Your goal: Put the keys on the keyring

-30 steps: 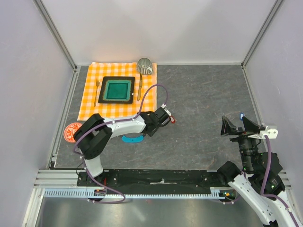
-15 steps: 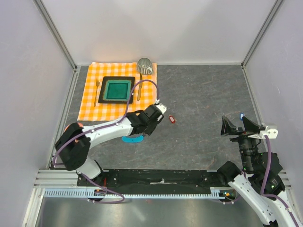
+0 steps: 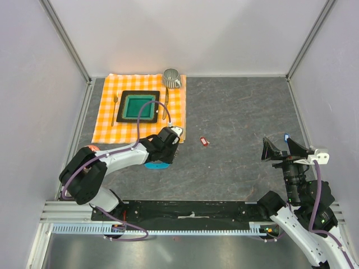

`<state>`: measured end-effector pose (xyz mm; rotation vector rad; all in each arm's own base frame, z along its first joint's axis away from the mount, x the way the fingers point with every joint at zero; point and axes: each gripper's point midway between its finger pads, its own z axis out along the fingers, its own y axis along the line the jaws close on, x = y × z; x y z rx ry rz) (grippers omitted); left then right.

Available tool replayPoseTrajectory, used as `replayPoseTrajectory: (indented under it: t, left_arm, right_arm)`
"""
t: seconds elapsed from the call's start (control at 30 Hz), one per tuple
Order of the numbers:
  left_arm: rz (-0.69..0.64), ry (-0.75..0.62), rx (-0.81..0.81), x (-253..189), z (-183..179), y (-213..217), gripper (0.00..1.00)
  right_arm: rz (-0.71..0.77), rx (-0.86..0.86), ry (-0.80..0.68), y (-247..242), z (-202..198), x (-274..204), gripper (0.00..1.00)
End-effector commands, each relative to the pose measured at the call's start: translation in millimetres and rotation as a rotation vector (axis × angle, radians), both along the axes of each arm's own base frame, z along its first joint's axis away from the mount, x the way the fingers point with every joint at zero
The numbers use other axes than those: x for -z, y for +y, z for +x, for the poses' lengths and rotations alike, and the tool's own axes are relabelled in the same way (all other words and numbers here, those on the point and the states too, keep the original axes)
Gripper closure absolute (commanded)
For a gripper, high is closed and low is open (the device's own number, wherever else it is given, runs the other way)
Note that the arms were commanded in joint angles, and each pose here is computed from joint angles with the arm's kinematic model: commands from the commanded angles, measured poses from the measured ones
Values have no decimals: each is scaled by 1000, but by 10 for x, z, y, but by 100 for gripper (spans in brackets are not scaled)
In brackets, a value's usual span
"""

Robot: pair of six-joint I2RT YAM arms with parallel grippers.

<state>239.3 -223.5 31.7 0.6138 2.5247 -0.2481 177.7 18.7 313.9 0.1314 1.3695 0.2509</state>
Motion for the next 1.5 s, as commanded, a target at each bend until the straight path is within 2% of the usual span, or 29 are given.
replayPoseTrajectory:
  t: [0.0, 0.67, 0.97, 1.17, 1.37, 1.47]
  left_arm:
    - [-158, -14, -21, -117, 78, -250, 74]
    - [-121, -76, -108, -132, 202, -83, 70]
    - [-109, -46, -97, -9, 213, -128, 71]
    - [-101, -27, -94, 55, 189, -129, 78]
    - [-103, -8, -79, 9, 144, -132, 97]
    - [-87, -11, -72, -83, 108, -81, 98]
  right_arm:
    - [8, -19, -31, 26, -14, -85, 2]
    - [6, -19, -29, 28, -11, -75, 2]
    - [4, -20, -29, 32, -9, -73, 2]
    - [3, -20, -30, 30, -12, -79, 2]
    - [5, -19, -30, 28, -11, -79, 2]
    - [5, -19, -30, 27, -11, -79, 2]
